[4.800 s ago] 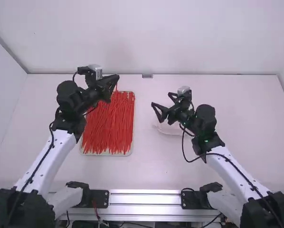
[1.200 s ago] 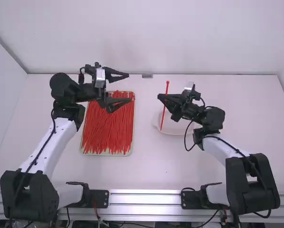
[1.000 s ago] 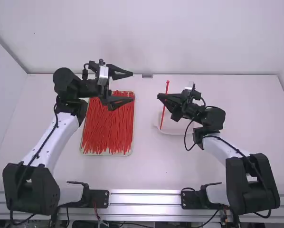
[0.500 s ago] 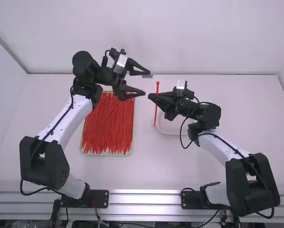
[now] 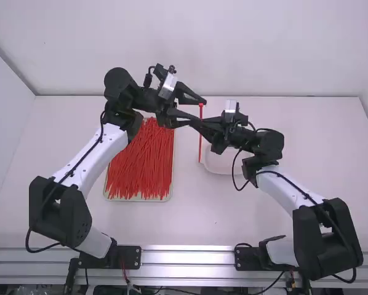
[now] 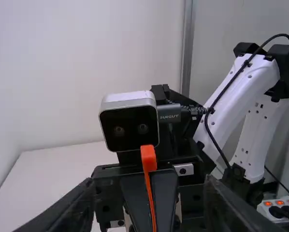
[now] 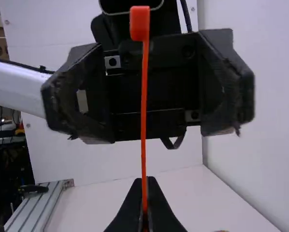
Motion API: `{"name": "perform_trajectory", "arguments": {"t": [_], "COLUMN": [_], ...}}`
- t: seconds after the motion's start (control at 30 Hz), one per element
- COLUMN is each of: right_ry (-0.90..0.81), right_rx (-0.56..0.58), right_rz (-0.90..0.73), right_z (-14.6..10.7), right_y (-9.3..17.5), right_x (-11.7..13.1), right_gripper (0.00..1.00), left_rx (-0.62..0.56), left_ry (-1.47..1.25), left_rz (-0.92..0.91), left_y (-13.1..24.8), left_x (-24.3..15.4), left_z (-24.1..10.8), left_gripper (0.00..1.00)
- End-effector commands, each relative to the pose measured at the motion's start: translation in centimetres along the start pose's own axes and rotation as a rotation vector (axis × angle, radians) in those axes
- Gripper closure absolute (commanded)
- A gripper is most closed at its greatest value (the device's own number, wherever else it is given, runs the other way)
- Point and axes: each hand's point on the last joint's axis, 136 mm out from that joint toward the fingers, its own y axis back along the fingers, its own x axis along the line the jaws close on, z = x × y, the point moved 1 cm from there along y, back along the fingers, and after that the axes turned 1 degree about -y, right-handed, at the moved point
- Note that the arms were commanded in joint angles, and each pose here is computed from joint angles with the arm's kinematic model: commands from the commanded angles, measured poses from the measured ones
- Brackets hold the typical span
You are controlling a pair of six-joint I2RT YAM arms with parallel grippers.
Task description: Fasten the cable tie
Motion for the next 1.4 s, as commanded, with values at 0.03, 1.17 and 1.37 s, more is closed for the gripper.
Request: {"name": "perform_trajectory", "arguments": {"t": [0.03, 1.17, 1.37], "right_ry": [0.052, 0.039, 0.039], "right_rx": [-0.010, -0.027, -0.027], "right_rz": [0.014, -0.015, -0.015], "right_z": [1.0, 1.3, 1.3], "right_y": [-0.4, -0.4, -0.4], "right_x": [0.0, -0.5, -0.5], "right_gripper": [1.00, 1.00, 0.94], "left_rx": [-0.010, -0.031, -0.039], "left_ry": [-0.018, 0.030, 0.054], "left_rz": [0.018, 0.069, 0.082], "left_y": [-0.1, -0.3, -0.3], "left_x": [0.1, 1.0, 1.2], "left_z": [1.2, 1.4, 1.6], "left_gripper": [0.51, 0.98, 0.98]}}
